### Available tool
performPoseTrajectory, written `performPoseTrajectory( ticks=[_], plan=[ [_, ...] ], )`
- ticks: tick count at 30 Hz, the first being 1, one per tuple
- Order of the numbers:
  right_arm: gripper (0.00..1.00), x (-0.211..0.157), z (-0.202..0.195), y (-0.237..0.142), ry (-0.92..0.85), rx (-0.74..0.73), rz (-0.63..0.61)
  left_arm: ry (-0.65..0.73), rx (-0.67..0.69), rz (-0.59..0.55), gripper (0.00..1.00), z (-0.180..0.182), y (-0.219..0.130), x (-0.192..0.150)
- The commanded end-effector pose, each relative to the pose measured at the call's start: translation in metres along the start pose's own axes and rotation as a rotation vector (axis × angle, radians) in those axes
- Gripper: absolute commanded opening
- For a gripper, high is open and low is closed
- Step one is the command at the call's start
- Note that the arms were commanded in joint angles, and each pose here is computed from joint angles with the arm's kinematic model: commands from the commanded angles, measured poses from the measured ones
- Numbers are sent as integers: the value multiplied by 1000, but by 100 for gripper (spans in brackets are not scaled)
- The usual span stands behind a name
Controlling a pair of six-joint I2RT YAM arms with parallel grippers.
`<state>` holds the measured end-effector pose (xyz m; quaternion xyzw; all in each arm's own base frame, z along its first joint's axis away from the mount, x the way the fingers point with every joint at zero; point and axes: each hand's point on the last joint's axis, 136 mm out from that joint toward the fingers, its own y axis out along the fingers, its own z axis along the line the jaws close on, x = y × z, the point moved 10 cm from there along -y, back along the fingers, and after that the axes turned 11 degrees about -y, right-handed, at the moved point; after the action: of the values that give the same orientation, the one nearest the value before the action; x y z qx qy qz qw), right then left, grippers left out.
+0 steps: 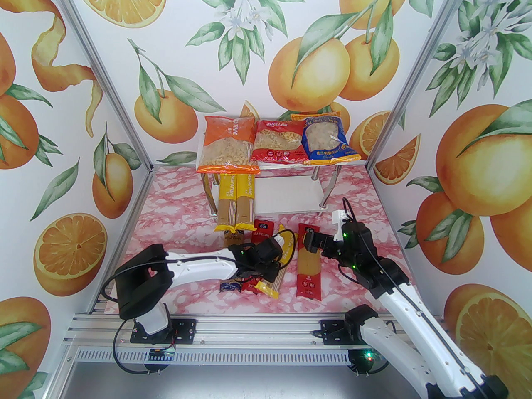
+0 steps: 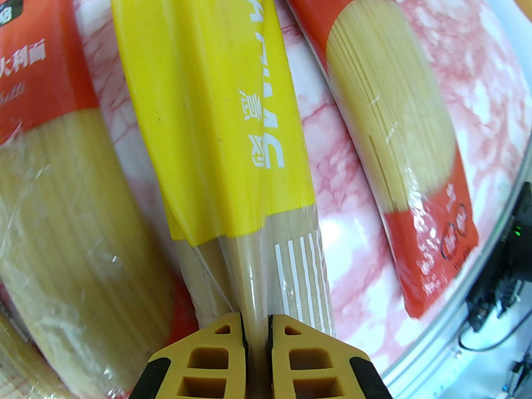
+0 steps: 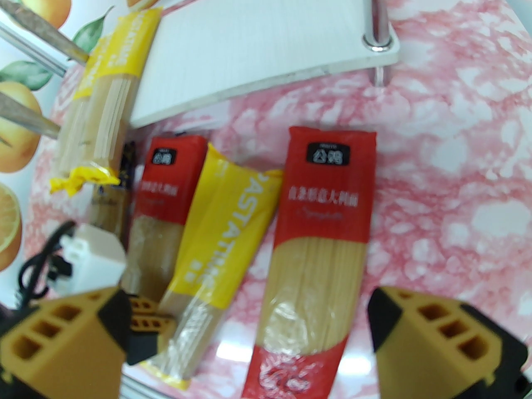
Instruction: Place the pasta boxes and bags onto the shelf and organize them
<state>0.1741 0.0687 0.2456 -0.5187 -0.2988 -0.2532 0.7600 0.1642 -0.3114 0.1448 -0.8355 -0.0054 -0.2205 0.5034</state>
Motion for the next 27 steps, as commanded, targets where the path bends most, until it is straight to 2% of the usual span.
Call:
performPoseTrajectory(
  ticks=[1, 10, 21, 27],
  plan=[
    [100, 7, 1, -8, -5, -9, -45, 0, -200, -124, 0, -19, -36, 22],
    [100, 9, 2, -10, 6, -14, -65, -37, -370, -226, 0, -20, -73, 36],
    [100, 11, 2, -11, 16, -14, -73, -57, -450, -331, 0, -13, -108, 43],
    [100, 11, 2, -9, 24, -8, -70, -65, -441, -420, 0, -6, -122, 46]
  ],
)
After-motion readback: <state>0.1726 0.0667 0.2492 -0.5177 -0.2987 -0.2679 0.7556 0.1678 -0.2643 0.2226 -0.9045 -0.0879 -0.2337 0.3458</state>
